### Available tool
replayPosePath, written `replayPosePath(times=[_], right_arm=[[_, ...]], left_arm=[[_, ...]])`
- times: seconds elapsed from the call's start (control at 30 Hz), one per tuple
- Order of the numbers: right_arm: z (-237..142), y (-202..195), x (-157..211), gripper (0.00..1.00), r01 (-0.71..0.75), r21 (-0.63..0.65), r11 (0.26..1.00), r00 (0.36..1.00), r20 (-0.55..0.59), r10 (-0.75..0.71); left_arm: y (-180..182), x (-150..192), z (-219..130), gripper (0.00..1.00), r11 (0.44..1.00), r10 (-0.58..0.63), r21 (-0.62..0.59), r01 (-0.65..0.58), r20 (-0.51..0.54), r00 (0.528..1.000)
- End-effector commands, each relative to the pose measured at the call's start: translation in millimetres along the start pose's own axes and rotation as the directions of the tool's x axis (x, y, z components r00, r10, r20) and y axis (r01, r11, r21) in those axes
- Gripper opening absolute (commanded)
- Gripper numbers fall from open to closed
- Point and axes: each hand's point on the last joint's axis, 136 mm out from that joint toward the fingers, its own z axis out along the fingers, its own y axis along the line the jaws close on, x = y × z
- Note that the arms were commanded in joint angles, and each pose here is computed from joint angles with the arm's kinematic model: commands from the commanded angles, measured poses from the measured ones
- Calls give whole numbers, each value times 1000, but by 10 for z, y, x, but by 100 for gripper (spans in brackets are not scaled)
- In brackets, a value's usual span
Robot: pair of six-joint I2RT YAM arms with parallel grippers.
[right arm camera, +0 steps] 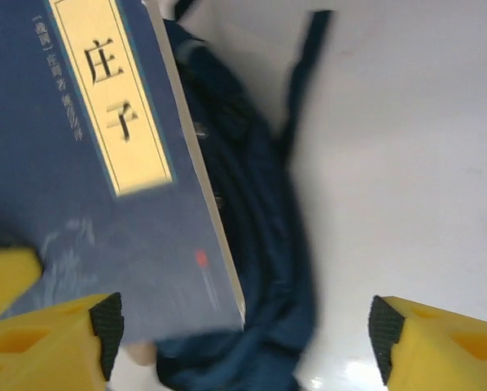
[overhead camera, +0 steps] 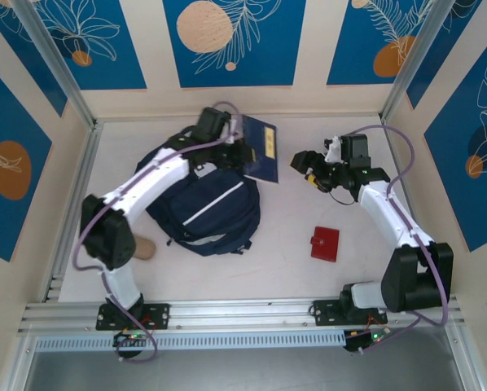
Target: Pack the student bag
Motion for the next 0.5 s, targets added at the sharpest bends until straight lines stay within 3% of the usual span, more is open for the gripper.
replayPosePath(times=[0.0, 0.13, 0.23, 0.47], right_arm=[[29, 573, 79, 86, -49, -236, 971, 999, -18, 46], [185, 1015, 191, 88, -171, -374, 912, 985, -91, 147], [363, 1283, 301, 89, -238, -409, 881, 970, -147, 194], [714, 1746, 443, 88, -369, -462, 807, 924, -274, 266]], left_arm=[[112, -303, -292, 3, 996, -85, 34, 81, 154, 984], [198, -487, -655, 2, 974, -218, 125, 189, 289, 932], [261, -547, -886, 1, 949, -308, 192, 251, 381, 872], [253, -546, -1179, 0, 894, -431, 327, 305, 451, 781]])
